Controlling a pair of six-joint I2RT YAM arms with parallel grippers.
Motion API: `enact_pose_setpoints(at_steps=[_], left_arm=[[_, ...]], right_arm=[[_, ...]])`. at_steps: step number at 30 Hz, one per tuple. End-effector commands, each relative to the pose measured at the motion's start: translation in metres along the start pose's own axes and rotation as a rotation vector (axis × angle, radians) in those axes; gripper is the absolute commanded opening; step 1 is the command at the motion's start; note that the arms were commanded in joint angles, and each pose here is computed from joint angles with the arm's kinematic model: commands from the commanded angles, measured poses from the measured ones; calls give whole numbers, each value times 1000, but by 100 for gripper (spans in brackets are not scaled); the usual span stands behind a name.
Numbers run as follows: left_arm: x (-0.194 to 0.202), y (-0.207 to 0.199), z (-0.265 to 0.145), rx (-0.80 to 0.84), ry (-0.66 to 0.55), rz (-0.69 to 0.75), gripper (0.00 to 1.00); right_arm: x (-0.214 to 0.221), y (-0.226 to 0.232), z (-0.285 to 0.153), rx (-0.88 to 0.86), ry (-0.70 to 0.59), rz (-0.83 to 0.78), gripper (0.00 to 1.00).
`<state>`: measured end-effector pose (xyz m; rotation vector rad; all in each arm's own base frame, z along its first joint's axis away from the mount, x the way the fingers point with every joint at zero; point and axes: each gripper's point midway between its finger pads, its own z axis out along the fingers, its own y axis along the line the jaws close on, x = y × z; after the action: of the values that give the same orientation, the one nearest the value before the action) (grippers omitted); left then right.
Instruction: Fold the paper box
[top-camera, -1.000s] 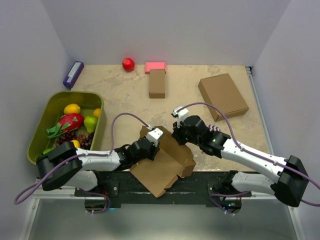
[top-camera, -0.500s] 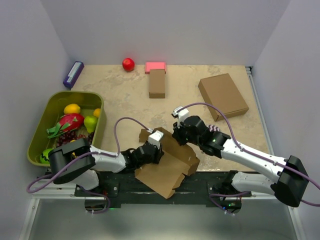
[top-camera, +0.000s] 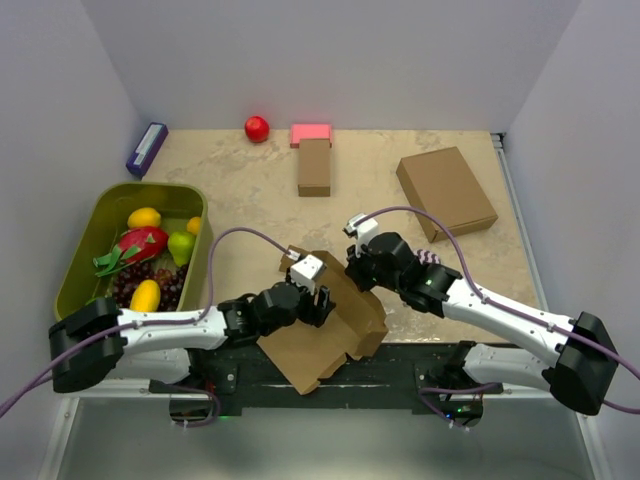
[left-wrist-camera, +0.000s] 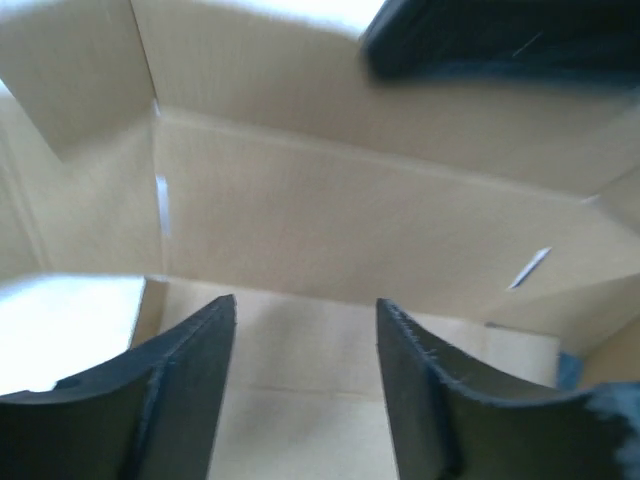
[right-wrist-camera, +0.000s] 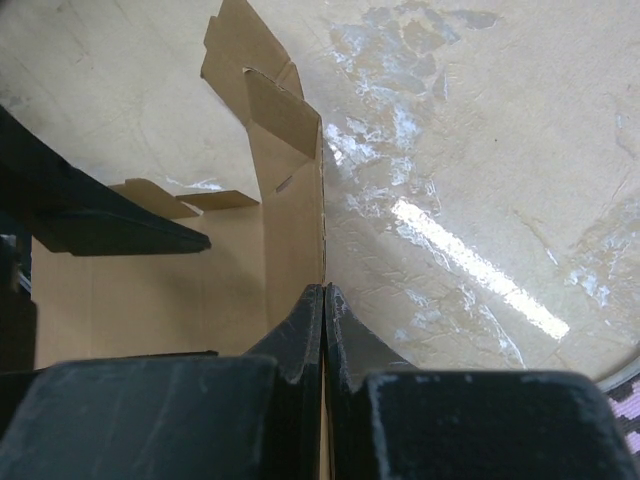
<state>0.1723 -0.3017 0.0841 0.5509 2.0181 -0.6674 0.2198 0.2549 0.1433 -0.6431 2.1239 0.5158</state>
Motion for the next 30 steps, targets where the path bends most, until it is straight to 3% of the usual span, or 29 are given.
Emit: enact_pose_setpoints(at_steps=[1,7,13,18,24,30], left_arm=[[-28,6,-15,-33,-34,58,70],[-55,61,-30,-223,-71,61,79],[-106,66,-32,-149,-193,173,91],[-126,51,-23,1,-235,262,87],[-120,47,-8,38,-179,305,75],[-109,44,3,70,-138,319,71]], right_arm=[[-14,1,-3,-10,-52,-30,0],[-18,7,-4,-54,-46,-91,0],[-15,16,-1,-103,-24,-114,0],[-12,17,1,-111,-10,-117,0],[-13,18,0,-114,-13,-118,0],[-12,18,2,-113,-7,-120,0]])
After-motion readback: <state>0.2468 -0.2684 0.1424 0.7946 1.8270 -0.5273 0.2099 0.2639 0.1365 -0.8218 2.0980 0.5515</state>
